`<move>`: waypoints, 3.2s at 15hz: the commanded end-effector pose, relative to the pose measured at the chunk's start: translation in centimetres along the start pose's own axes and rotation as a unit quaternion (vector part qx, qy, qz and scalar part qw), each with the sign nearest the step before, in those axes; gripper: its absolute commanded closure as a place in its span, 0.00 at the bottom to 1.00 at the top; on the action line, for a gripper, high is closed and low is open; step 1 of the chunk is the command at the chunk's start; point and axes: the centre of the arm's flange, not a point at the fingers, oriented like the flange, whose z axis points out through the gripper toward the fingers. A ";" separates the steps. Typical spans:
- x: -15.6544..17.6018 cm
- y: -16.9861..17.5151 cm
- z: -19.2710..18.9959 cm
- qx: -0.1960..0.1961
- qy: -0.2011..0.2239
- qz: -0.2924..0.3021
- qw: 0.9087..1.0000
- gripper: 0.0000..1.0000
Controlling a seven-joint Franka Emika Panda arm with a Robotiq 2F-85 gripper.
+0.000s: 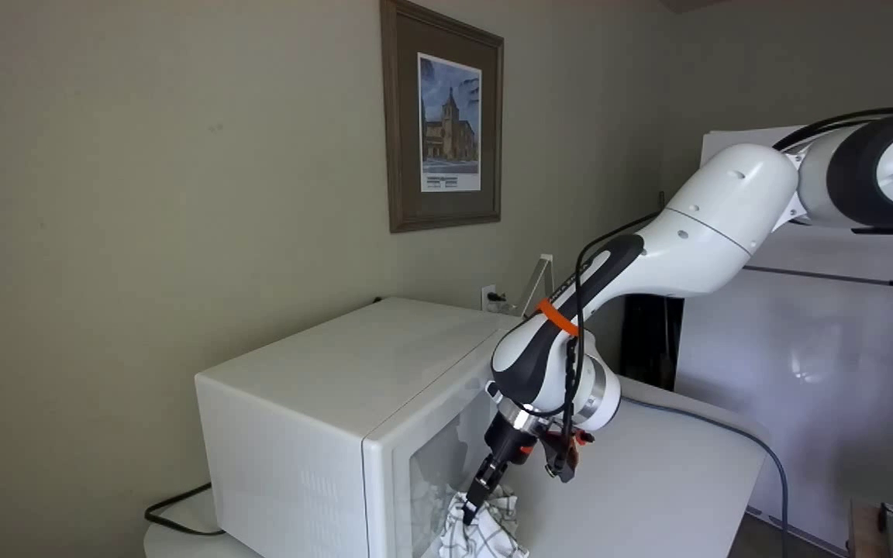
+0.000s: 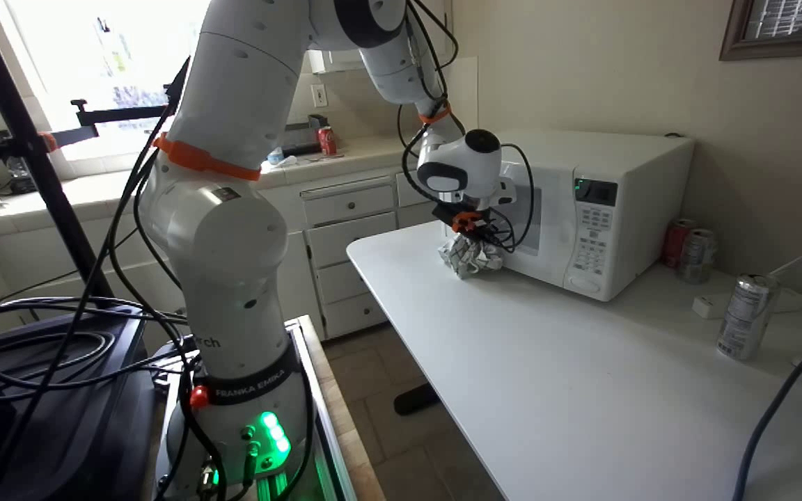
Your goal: Wipe the microwave with the towel
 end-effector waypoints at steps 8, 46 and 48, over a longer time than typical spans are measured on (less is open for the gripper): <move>5.0 -6.8 -11.9 -0.053 0.128 0.045 0.989 0.97; 2.3 6.4 -12.8 -0.107 0.098 0.163 0.976 0.97; 1.5 7.3 -10.7 -0.105 0.080 0.178 0.975 0.97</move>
